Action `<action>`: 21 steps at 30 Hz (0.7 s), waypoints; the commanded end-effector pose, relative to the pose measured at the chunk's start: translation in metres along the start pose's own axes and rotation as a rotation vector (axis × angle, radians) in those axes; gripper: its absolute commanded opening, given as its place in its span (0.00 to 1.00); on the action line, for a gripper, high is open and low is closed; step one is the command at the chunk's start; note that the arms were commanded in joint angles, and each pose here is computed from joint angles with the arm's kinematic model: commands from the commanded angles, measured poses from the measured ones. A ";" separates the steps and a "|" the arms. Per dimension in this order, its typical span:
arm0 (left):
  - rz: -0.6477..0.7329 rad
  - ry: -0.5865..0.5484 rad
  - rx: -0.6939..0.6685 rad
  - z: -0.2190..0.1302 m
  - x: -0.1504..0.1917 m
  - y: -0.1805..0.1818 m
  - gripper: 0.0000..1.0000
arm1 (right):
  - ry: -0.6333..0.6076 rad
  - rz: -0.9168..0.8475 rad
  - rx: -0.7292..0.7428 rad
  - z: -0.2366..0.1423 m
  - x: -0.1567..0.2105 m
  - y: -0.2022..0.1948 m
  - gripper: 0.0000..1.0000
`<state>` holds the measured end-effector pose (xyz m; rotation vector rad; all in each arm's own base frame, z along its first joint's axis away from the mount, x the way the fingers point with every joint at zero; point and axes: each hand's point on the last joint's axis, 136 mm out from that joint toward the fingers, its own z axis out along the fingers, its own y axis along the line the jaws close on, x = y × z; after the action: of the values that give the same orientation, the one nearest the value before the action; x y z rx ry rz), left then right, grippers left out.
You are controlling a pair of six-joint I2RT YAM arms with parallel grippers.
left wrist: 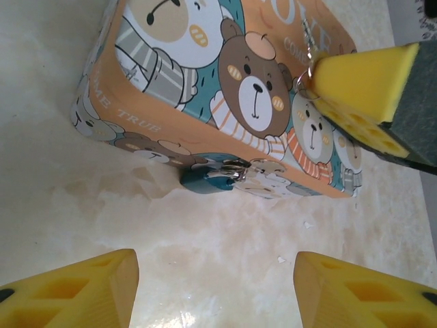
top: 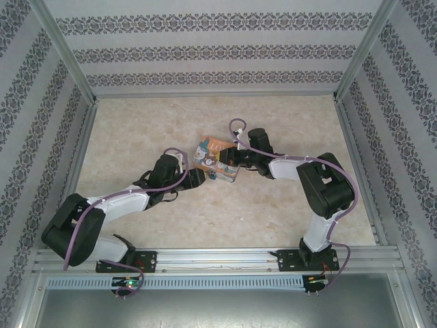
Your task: Unlock the padlock with the key
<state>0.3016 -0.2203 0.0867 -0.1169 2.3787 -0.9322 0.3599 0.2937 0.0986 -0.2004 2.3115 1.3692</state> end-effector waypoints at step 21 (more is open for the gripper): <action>0.242 0.076 0.078 0.054 -0.003 -0.016 0.63 | 0.127 0.104 0.127 0.003 0.052 -0.039 0.00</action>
<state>0.3209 -0.2478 0.0493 0.1660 2.4425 -0.8780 0.3598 0.2932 0.0983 -0.2145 2.3011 1.3588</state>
